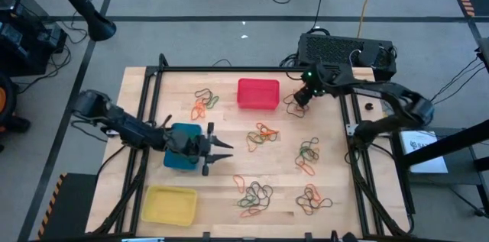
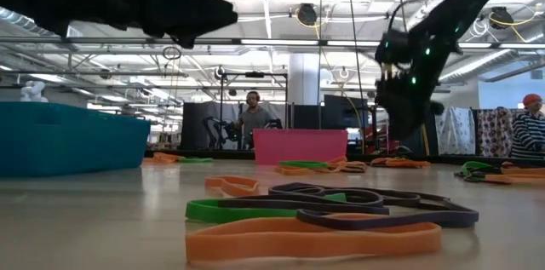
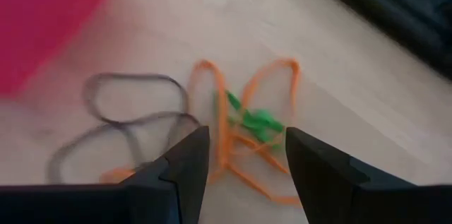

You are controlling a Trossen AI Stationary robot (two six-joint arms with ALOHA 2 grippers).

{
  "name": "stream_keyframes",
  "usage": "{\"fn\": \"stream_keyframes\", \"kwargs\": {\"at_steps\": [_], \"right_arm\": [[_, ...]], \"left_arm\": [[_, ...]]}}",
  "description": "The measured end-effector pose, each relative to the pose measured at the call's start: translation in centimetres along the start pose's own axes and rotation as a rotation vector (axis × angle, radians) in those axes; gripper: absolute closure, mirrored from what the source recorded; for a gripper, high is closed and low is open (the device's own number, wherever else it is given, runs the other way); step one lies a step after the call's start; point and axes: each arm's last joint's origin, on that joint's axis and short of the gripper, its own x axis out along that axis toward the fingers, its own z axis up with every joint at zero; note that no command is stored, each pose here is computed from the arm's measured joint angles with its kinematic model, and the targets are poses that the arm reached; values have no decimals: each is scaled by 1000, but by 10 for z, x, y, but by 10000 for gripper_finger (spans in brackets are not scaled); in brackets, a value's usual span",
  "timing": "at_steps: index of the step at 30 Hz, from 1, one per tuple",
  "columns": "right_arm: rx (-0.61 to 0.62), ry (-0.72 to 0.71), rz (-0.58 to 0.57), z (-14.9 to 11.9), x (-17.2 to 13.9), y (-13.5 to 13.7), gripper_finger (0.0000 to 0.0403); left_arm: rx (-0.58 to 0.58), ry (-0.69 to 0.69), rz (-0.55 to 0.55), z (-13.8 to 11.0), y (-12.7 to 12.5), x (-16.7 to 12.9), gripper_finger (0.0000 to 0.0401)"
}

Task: Sort rubber bands into baskets

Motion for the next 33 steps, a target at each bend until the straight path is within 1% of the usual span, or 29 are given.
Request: {"fn": "stream_keyframes", "kwargs": {"at_steps": [3,6,9,13,17,23,27,33], "right_arm": [[6,29,-19,1,16,-7,222],[10,59,-31,-1,25,-11,222],[18,69,-39,-1,30,-16,222],[27,48,-19,1,29,-19,222],[13,13,-18,4,21,-20,222],[11,3,-17,5,19,-20,223],[10,21,58,4,27,-17,238],[11,5,59,6,31,-17,276]], "left_arm": [[-1,-50,6,4,0,4,274],[7,-14,2,-2,-1,6,274],[4,-30,8,0,0,6,274],[37,-40,11,1,1,6,274],[66,-44,17,1,2,6,274],[78,-43,16,1,2,6,274],[79,-42,18,1,2,6,274],[77,-27,15,0,2,6,274]]}}
